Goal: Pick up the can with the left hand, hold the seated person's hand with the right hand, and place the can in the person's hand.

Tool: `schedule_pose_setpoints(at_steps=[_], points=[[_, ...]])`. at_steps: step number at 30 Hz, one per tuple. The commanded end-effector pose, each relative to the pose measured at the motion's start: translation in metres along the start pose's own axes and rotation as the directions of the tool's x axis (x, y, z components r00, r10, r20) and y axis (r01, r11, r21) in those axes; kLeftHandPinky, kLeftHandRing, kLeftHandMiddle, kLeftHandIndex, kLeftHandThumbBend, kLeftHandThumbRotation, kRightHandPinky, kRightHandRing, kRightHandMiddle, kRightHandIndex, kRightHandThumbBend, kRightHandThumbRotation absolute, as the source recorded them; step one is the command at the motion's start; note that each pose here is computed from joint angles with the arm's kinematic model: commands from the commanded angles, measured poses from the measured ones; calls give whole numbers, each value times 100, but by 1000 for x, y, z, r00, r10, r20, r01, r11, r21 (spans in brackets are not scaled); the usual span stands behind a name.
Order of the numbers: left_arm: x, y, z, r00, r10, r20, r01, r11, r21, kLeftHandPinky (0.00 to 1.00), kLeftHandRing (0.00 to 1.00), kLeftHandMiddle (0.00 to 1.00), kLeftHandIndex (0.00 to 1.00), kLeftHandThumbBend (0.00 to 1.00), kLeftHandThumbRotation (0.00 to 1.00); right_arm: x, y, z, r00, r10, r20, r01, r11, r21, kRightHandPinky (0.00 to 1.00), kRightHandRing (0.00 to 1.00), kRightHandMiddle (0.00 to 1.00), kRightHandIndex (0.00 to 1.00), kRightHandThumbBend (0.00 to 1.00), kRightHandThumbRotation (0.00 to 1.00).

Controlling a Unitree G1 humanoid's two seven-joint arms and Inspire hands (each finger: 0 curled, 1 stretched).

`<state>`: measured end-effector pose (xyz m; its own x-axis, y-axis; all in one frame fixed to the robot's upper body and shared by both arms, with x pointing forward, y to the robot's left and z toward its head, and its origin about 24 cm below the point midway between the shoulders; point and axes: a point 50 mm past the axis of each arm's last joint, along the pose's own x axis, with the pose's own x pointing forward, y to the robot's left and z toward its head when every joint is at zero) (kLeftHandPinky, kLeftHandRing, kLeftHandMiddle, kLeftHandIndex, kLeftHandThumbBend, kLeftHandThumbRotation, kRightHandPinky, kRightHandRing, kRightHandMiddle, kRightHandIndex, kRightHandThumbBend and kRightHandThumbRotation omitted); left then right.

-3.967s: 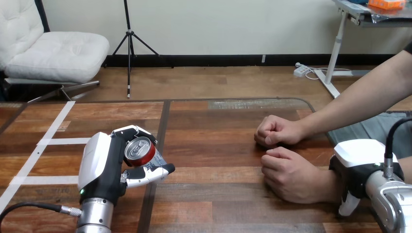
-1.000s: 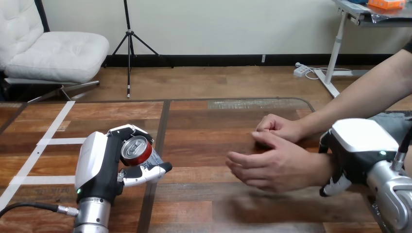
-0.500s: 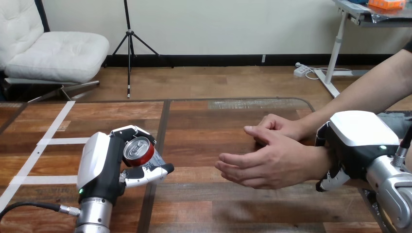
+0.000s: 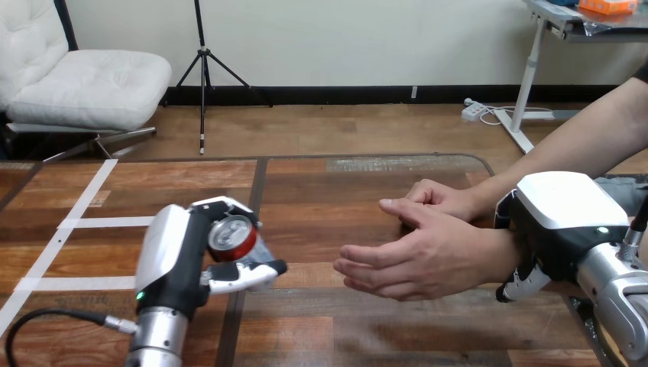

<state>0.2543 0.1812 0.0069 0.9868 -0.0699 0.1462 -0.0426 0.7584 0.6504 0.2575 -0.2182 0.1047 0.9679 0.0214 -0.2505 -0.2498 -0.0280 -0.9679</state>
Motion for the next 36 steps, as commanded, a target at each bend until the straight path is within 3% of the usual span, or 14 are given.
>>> schedule_pose_setpoints(at_steps=[1,18,36], points=[[33,11,49,974,56,221,-49,998,-36,31,38,46,49,69,0,-3,-32,-2,992,-123,11,123,991,-52,17,27,39,49,80,0],[42,5,77,946,1,324,18,998,-53,31,37,46,49,68,0,-6,-39,9,990,-130,49,132,990,-53,20,29,40,50,84,0],[48,-7,100,900,-57,433,80,996,-35,30,36,45,48,68,0,-5,-39,17,991,-117,69,123,988,-89,25,33,42,51,83,0]])
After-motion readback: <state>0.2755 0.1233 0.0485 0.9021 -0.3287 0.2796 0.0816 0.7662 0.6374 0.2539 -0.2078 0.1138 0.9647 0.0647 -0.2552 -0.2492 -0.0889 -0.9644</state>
